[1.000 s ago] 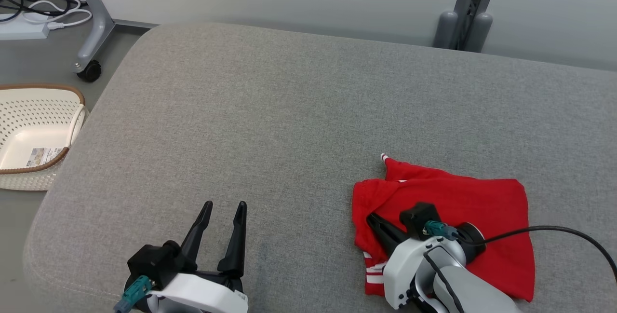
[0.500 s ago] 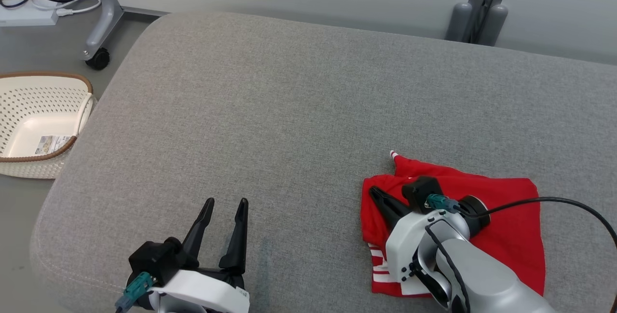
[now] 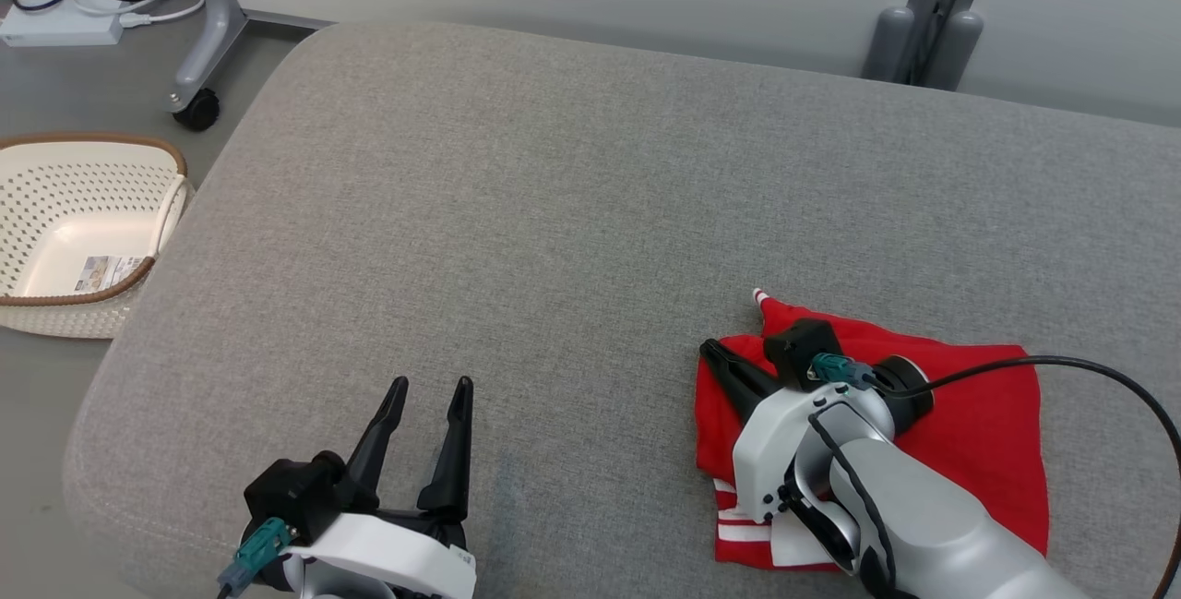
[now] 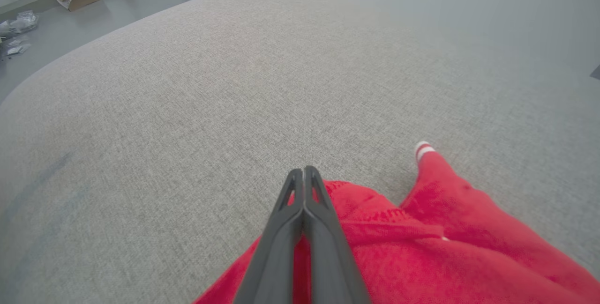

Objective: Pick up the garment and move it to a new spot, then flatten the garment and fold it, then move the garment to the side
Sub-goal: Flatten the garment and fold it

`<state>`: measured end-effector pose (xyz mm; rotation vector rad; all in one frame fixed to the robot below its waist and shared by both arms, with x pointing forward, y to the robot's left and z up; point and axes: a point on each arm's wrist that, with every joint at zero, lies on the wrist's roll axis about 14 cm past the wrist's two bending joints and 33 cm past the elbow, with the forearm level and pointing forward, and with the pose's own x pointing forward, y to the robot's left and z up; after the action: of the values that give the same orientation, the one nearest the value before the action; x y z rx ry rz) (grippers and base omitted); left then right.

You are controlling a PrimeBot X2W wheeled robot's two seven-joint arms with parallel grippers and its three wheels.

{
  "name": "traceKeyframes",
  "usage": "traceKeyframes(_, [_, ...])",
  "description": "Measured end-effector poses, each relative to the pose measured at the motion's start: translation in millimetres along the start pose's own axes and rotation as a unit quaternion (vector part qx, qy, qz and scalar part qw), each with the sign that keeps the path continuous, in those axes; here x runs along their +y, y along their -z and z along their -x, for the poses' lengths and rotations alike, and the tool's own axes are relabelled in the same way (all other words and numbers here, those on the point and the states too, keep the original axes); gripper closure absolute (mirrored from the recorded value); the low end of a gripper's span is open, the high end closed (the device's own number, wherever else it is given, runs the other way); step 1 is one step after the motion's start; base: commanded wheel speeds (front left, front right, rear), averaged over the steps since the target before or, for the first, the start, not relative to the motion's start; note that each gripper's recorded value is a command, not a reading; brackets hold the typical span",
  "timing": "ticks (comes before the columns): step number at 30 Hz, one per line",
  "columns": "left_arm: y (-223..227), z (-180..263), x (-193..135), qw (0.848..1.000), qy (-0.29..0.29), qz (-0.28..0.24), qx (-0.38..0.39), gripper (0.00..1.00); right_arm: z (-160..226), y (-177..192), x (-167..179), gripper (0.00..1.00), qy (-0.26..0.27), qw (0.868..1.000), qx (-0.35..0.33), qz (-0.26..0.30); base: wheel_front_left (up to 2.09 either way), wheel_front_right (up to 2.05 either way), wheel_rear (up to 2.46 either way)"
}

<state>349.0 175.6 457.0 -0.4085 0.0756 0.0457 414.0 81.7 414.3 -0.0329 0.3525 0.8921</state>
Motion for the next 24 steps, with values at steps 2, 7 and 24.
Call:
traceKeyframes(2, [-1, -1, 0, 1.0, 0.001, 0.0, -0.002, 0.0, 2, -3, -2, 1.0, 0.004, 1.0, -0.005, -0.004, 0.0, 0.0, 0.0])
traceKeyframes(7, [-3, -4, -7, 1.0, 0.013, -0.002, -0.005, 0.0, 12, -12, -10, 1.0, 0.026, 0.999, -0.024, -0.021, 0.0, 0.0, 0.0])
traceKeyframes(24, [-13, -4, -43, 0.997, 0.072, -0.003, -0.023, 0.0, 107, -63, -91, 1.0, 0.185, 0.97, -0.151, -0.036, 0.0, 0.0, 0.0])
